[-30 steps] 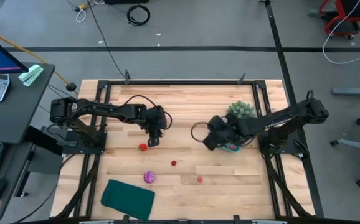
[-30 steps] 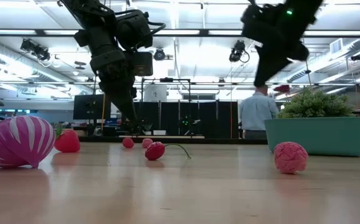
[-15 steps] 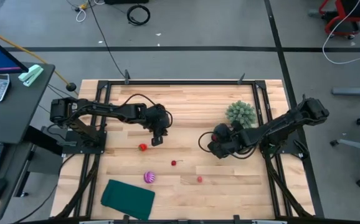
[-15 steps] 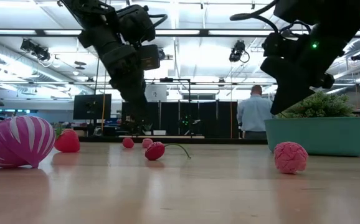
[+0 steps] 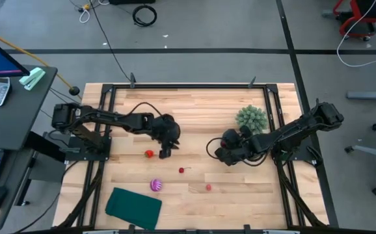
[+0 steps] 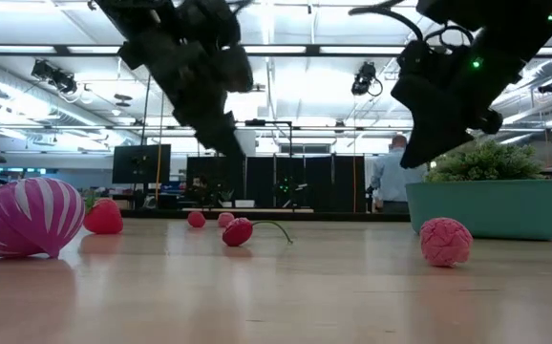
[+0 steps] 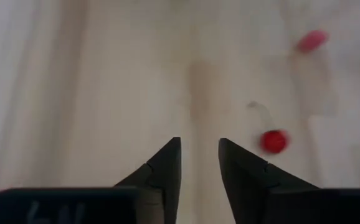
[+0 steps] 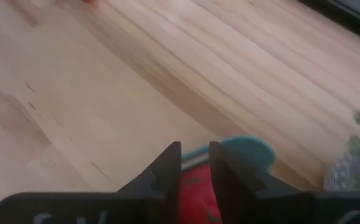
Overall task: Pick and placing Produce into tupperware
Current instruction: Put the cherry into the green bin
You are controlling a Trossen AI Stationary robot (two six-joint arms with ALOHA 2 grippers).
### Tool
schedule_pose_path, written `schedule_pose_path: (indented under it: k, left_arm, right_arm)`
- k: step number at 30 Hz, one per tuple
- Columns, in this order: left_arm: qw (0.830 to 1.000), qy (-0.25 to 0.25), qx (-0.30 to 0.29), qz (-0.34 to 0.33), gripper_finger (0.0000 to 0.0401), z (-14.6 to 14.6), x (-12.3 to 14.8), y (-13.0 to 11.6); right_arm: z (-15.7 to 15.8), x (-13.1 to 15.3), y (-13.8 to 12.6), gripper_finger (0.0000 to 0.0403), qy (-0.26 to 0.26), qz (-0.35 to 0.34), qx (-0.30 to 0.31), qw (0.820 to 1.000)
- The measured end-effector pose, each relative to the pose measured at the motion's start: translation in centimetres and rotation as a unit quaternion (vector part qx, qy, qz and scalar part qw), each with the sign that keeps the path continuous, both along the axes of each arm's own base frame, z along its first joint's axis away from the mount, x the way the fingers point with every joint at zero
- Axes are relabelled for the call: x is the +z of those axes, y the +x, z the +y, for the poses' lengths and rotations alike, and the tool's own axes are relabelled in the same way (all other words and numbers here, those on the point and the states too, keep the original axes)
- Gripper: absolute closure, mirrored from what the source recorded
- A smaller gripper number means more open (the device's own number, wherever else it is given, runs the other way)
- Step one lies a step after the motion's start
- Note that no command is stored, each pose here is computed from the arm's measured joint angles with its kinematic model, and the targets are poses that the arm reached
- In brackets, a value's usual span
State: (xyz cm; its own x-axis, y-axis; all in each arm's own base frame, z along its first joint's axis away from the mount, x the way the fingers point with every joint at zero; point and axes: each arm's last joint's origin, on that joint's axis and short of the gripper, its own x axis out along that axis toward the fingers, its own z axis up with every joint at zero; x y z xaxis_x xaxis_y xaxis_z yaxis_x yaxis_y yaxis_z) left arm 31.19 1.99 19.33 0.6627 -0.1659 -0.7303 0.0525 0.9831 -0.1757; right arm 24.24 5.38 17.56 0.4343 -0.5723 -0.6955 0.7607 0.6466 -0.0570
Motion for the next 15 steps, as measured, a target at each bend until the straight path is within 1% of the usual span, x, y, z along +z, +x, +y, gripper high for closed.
schedule_pose_path:
  k: [4,9,11,15]
  left_arm:
    - [0.999,-0.014,-0.026,-0.028,0.0265,-2.3,0.4,0.5]
    - [0.997,-0.052,-0.034,-0.039,0.0245,-5.2,0.7,0.6]
    - [0.996,-0.069,-0.032,-0.049,0.0241,-6.1,1.0,0.8]
    - [0.994,-0.087,-0.007,-0.063,0.0239,-7.3,0.7,1.3]
  right_arm:
    - [0.2,0.3,0.6,0.0314,-0.006,-0.017,0.024,1.0]
    - [0.5,0.7,1.4,0.0315,-0.014,-0.044,0.055,0.997]
    - [0.5,0.9,1.7,0.0315,-0.015,-0.055,0.062,0.996]
    - [0.6,1.0,1.9,0.0318,-0.018,-0.062,0.071,0.995]
